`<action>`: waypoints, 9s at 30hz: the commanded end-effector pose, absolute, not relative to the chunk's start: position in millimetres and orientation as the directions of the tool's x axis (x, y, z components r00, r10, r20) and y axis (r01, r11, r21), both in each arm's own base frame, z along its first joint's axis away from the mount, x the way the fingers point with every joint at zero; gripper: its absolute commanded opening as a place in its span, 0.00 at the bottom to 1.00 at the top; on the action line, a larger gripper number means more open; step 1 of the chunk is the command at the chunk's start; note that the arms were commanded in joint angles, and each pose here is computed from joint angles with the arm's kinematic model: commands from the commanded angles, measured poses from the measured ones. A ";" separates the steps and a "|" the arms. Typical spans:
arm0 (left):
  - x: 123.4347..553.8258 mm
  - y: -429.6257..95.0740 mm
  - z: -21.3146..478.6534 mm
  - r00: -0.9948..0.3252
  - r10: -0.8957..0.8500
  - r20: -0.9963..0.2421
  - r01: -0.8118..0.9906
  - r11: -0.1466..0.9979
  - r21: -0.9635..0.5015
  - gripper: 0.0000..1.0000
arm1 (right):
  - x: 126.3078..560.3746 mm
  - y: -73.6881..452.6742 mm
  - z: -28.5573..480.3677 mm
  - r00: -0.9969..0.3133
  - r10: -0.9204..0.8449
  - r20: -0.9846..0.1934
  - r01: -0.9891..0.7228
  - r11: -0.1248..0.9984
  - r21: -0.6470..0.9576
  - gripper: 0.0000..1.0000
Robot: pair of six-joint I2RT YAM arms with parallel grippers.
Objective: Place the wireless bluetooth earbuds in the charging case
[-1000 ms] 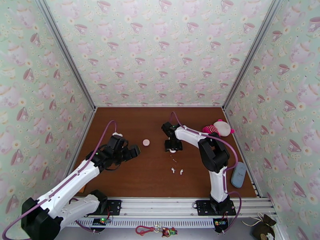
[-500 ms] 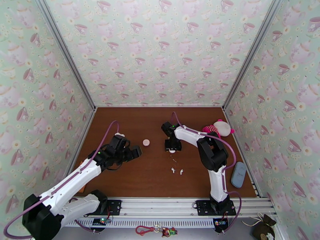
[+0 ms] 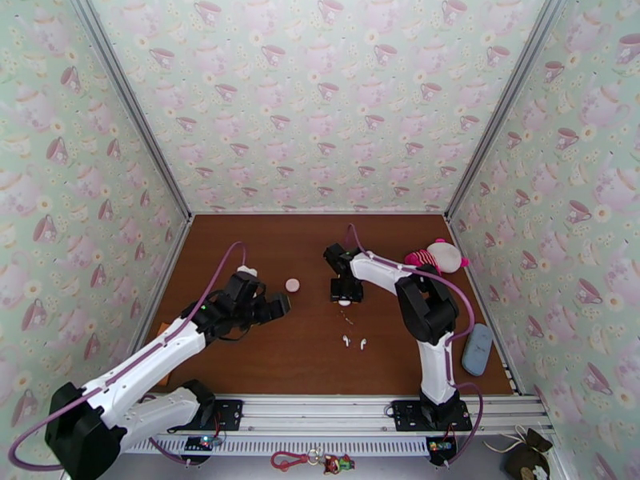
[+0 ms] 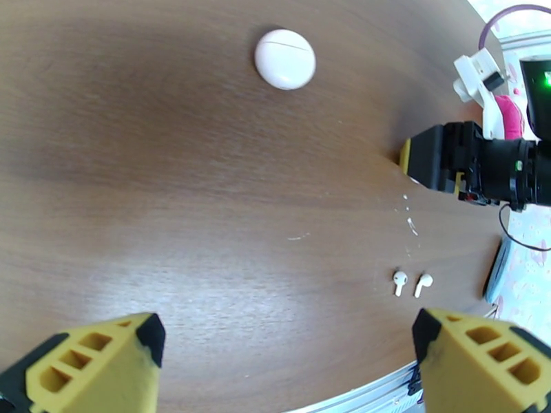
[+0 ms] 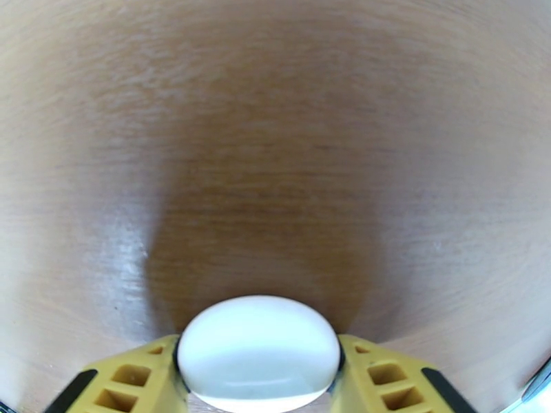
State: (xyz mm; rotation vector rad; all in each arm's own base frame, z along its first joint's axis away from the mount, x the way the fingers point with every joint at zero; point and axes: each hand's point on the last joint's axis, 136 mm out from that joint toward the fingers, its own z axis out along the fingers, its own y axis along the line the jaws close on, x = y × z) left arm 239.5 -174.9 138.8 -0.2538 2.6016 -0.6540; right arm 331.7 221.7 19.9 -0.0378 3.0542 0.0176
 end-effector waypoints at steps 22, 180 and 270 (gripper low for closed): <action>213.2 -247.2 176.5 -0.741 -0.302 -0.600 0.298 0.654 -0.696 1.00 | 281.7 287.0 132.9 -0.985 0.049 -0.165 -0.023 0.914 0.405 0.40; 97.8 -261.3 276.1 -0.357 -0.211 -0.910 0.922 0.078 -0.379 0.03 | 96.5 345.0 296.4 -0.475 -0.242 -0.846 -0.878 0.066 0.474 0.31; 72.4 -266.2 283.4 -0.406 0.129 -0.905 0.905 -0.082 -0.418 0.05 | 68.4 338.0 276.2 -0.417 -0.460 -0.784 -0.885 0.008 0.466 0.00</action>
